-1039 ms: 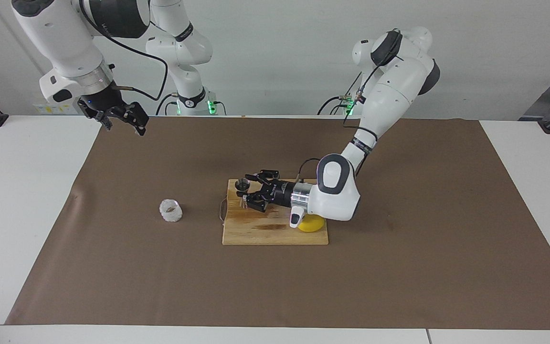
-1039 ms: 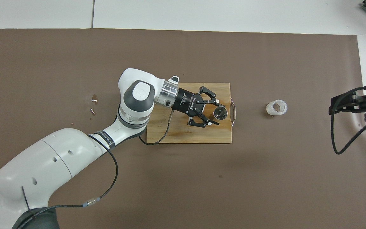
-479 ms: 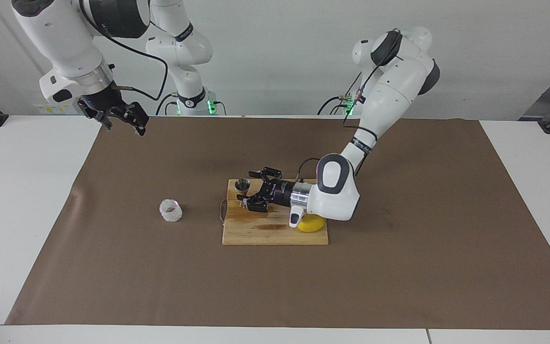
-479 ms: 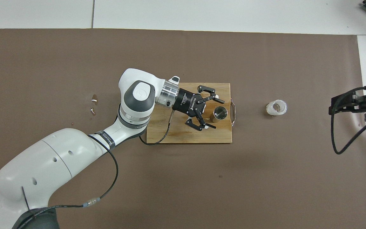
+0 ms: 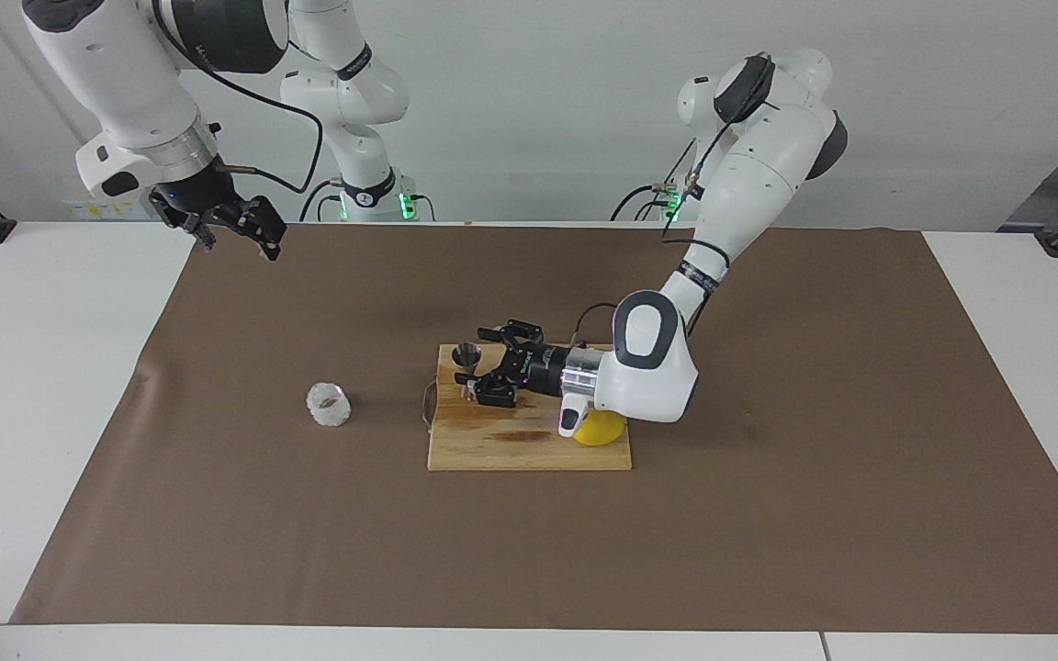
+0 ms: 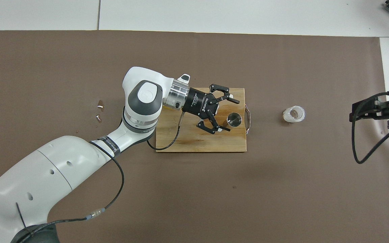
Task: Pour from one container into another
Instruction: 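Open the left gripper to release the silver cup, then retract the left gripper while the right gripper moves toward the white cup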
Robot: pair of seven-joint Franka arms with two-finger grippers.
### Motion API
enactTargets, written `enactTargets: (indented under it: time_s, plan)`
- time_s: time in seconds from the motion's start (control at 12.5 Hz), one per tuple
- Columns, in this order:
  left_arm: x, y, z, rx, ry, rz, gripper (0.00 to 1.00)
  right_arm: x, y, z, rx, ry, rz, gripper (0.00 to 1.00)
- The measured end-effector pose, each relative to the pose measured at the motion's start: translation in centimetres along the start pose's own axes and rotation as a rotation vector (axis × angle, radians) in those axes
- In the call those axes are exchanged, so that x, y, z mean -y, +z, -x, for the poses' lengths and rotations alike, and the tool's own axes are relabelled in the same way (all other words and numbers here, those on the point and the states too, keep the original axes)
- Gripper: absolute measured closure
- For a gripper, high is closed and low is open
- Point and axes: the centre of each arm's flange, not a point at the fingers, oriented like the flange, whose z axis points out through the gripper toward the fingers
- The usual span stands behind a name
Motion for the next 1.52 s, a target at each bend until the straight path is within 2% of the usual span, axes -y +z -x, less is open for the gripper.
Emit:
enactTargets:
  time_s: [0.32, 0.48, 0.72, 0.96, 1.12, 1.36, 1.52]
  plan:
    - [-0.9, -3.0, 3.7, -0.018, 0.052, 0.030, 0.00, 0.0, 0.0, 0.0, 0.000, 0.000, 0.000, 0.00]
    - [-1.1, -5.5, 5.2, -0.024, 0.076, 0.035, 0.00, 0.0, -1.0, 0.1, -0.026, 0.000, -0.005, 0.00]
    - [-0.7, -9.9, 7.0, -0.065, 0.116, 0.007, 0.00, -0.2, -2.6, 1.0, -0.055, 0.000, -0.011, 0.00]
    - [-0.1, -14.0, 8.0, -0.117, 0.146, -0.023, 0.00, -0.2, -2.7, 1.1, -0.056, 0.000, -0.011, 0.00]
    - [0.5, -16.6, 8.4, -0.189, 0.171, -0.062, 0.00, -0.2, -2.7, 1.1, -0.056, 0.000, -0.011, 0.00]
    - [2.0, -20.9, 9.1, -0.401, 0.222, -0.162, 0.00, 0.0, -2.6, 1.3, -0.044, -0.006, -0.009, 0.00]
    - [2.6, -22.4, 11.0, -0.513, 0.259, -0.195, 0.00, 0.0, -2.4, 1.6, -0.025, -0.089, -0.004, 0.00]
